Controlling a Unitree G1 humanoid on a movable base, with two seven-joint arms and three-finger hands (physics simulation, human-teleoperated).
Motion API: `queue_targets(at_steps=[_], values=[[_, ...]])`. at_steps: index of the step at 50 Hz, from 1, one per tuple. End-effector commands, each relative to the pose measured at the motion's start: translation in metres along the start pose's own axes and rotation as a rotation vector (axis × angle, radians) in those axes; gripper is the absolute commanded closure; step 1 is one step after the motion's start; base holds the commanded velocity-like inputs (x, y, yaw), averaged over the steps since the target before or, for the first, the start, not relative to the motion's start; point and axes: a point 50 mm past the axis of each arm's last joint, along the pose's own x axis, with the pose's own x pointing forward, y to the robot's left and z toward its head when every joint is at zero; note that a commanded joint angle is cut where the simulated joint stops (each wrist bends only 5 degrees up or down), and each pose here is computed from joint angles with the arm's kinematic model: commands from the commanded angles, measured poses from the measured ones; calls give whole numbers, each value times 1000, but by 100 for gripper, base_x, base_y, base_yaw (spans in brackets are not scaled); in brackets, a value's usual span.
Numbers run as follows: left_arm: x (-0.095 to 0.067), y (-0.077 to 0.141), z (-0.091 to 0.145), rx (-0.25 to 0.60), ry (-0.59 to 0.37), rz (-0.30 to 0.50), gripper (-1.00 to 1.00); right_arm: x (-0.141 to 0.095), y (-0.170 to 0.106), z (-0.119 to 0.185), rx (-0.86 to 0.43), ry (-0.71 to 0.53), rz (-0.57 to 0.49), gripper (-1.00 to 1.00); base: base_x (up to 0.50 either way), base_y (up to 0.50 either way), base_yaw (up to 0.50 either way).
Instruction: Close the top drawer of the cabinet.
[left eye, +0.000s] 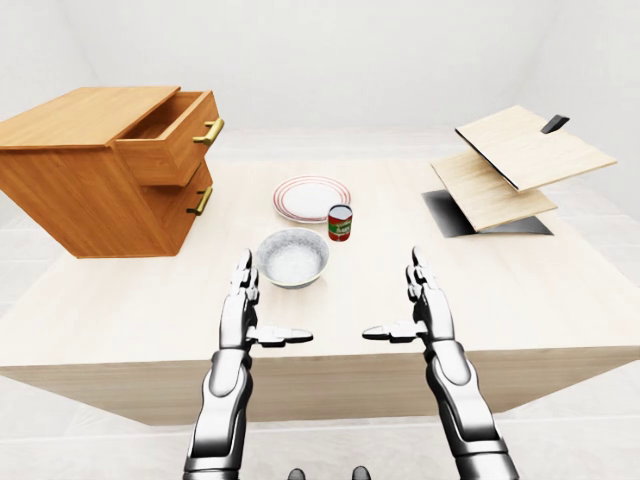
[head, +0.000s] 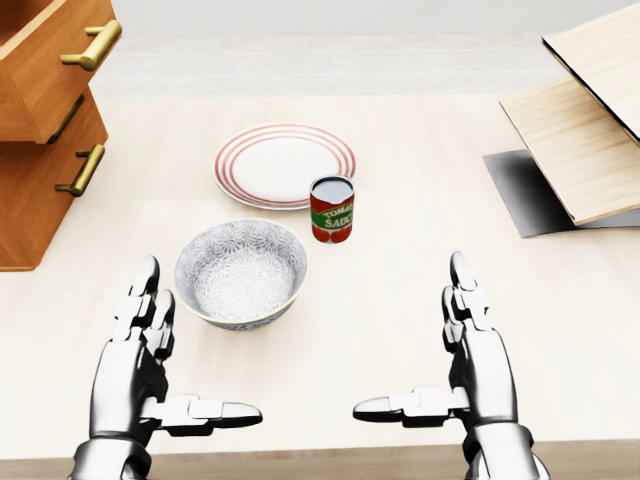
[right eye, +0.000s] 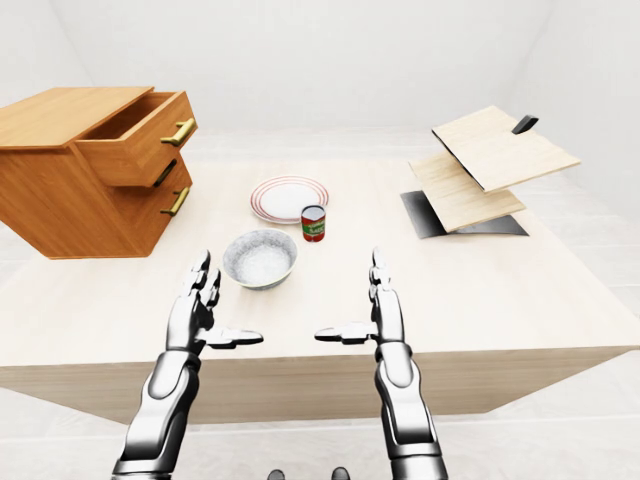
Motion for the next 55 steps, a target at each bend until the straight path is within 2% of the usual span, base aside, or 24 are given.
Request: queue_targets(at_steps=[1,11,16,19,20,21,22,24,25,26,30,31,32,33,38,43,44,46,55], values=[[7,13,-2,21,32,19,-100,2,-3,5,20,-18,22,-100,0,0,0],[7,12,-4,49,32,26,-100,4,-2,6,15,-25,24,-100,0,0,0],[0,17,20,90,-41,61,-100,0,-8,27,37,-69,-5,-100,0,0,0],[0,17,24,95,-50,62,-100,0,-9,29,33,-73,-10,-100,0,0,0],[-2,23,57,83,-167,90,-100,-4,-17,69,44,-228,-59,-100,0,0,0],[-3,25,68,70,-218,97,-100,-5,-17,77,39,-265,-51,-100,0,0,0],[-5,27,86,98,-295,115,-100,-6,-20,86,18,-305,-59,-100,0,0,0],[-7,30,105,68,-377,120,-100,-9,-22,98,18,-358,-65,-100,0,0,0],[-7,30,105,68,-378,121,-100,-9,-22,99,18,-359,-65,-100,0,0,0],[-12,29,126,89,-474,109,-100,-11,-24,108,8,-399,-71,-100,0,0,0],[-12,29,129,92,-484,110,-100,-11,-25,109,3,-404,-72,-100,0,0,0],[-15,25,143,108,-550,94,-100,-21,-28,139,-8,-545,-72,-100,0,0,0],[-17,25,146,114,-565,90,-100,-24,-29,148,-20,-586,-69,-100,0,0,0],[-21,25,156,107,-616,91,-100,-26,-30,155,-22,-619,-72,-100,0,0,0],[-21,26,162,108,-645,100,-100,-35,-33,177,-29,-733,-79,-100,0,0,0],[-28,25,178,113,-728,92,-100,-36,-34,180,-28,-748,-81,-100,0,0,0],[-33,24,189,109,-786,91,-100,-37,-34,184,-32,-767,-78,-100,0,0,0],[-35,24,194,103,-815,90,-100,-38,-33,186,-48,-778,-76,-100,0,0,0],[-36,24,202,102,-852,93,-100,-41,-32,195,-60,-821,-66,-100,0,0,0]])
